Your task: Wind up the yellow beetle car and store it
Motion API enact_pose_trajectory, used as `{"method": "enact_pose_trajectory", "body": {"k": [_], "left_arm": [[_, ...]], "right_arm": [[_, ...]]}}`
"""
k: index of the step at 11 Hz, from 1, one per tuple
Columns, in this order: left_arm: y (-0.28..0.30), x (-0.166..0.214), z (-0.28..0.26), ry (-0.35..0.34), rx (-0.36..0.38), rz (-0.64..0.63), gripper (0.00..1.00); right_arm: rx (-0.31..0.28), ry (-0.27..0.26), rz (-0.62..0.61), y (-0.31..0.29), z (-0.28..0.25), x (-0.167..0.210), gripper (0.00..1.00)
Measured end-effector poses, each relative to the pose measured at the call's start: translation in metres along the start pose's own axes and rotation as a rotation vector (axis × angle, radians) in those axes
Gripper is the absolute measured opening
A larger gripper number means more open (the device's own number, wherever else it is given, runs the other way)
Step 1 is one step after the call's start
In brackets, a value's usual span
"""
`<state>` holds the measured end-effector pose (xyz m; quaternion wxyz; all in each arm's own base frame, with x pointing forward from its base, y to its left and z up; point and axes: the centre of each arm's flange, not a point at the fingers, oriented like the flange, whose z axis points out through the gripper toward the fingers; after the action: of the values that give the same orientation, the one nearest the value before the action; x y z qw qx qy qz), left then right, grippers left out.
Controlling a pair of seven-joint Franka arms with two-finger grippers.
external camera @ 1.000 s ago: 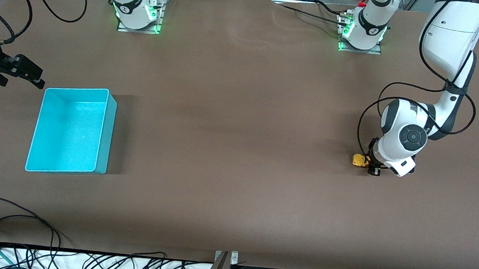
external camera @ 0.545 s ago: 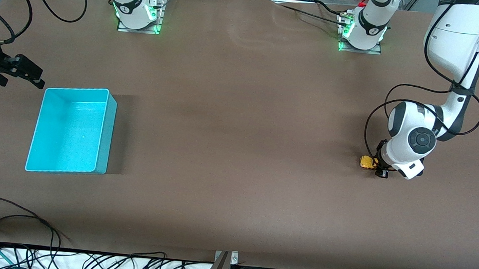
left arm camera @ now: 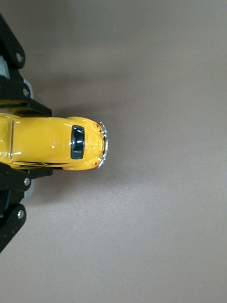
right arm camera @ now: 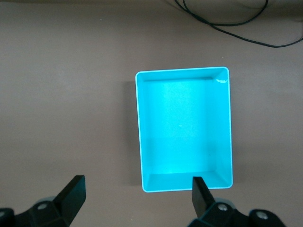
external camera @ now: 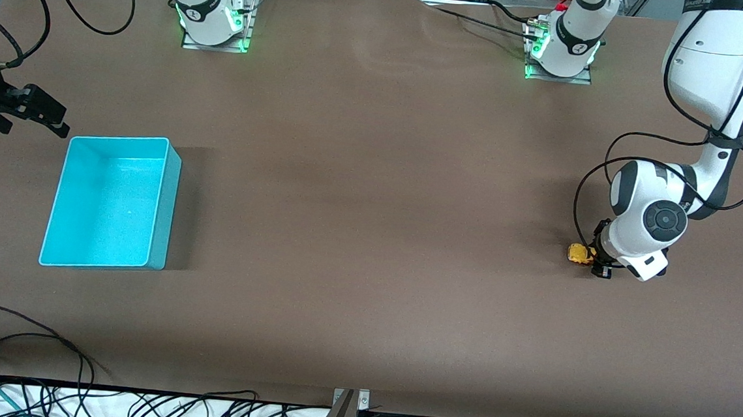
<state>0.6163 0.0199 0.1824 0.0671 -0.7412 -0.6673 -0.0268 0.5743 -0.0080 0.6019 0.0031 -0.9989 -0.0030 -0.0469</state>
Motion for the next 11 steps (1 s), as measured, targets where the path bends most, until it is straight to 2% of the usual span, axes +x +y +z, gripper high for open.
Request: {"method": "enact_pose_trajectory", "body": {"k": [10, 11], "left_arm": [[0.002, 0.016, 0.003, 0.013, 0.001, -0.006, 0.45], [0.002, 0.017, 0.005, 0.014, 0.002, -0.008, 0.48]], "right_arm": [[0.0, 0.0, 0.0, 0.0, 0.0, 0.0, 1.0], [0.0, 0.0, 0.0, 0.0, 0.0, 0.0, 1.0]]}}
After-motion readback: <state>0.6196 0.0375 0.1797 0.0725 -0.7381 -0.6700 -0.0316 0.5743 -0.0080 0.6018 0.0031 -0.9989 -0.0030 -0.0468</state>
